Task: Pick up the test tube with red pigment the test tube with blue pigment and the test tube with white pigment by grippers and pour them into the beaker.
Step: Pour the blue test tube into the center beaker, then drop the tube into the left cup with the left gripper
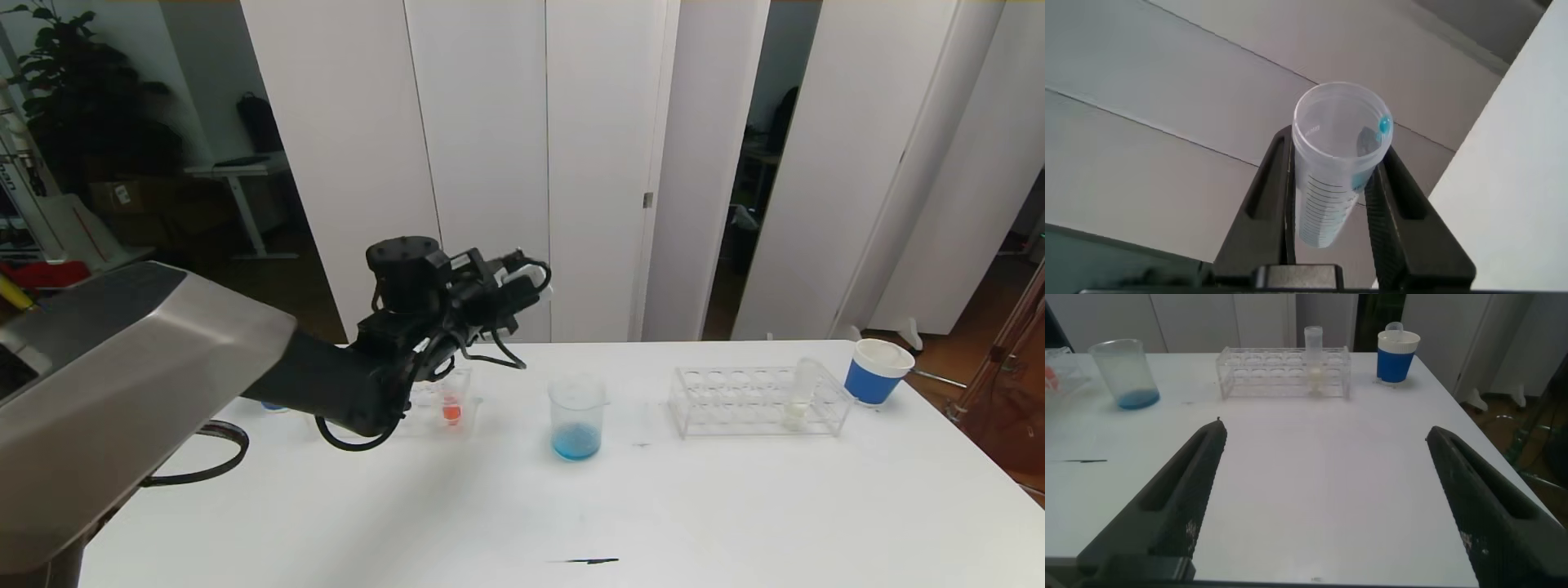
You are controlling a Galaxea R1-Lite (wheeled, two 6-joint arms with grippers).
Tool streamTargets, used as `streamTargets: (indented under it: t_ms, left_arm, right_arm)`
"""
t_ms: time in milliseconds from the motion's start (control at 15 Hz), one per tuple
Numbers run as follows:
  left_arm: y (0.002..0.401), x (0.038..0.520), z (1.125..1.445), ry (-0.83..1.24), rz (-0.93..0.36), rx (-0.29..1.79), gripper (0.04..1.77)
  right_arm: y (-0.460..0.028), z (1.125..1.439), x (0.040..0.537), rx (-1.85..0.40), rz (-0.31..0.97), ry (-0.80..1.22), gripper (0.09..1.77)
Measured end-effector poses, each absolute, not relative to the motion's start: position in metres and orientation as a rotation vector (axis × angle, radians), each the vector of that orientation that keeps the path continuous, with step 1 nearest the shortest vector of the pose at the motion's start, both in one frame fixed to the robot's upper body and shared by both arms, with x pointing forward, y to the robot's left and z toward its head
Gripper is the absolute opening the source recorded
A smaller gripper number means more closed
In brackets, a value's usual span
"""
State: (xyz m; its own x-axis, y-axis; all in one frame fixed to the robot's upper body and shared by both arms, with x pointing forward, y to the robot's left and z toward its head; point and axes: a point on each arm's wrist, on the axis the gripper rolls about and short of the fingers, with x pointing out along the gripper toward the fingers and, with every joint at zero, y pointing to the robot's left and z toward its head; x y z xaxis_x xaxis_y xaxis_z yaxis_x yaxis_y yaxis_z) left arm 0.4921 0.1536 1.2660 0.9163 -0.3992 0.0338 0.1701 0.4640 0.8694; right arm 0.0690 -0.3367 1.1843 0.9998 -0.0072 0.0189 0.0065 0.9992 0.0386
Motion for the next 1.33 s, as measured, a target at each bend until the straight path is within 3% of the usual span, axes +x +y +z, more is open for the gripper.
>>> streamTargets:
  t_ms: [333,533,933,1333]
  left_arm:
    - [0.194,0.47,1.313,0.02,-0.218,0.579,0.58]
    - [0.243,0.455,1.327,0.17,-0.11,0.351,0.58]
    - [0.292,0.418,1.306,0.317,0.022,0.055,0.58]
    - [0.301,0.396,1.276,0.426,0.047,0.019,0.58]
  right_arm:
    - [-0.337,1.184,0.069,0.039,-0.007,-0.019,1.75]
    - [-0.337,1.184,0.069,0.038,-0.007,-0.019,1.75]
    - [-0.337,1.184,0.069,0.038,-0.007,-0.019,1.75]
    - [-0.337,1.184,0.069,0.039,-0.006,-0.019,1.75]
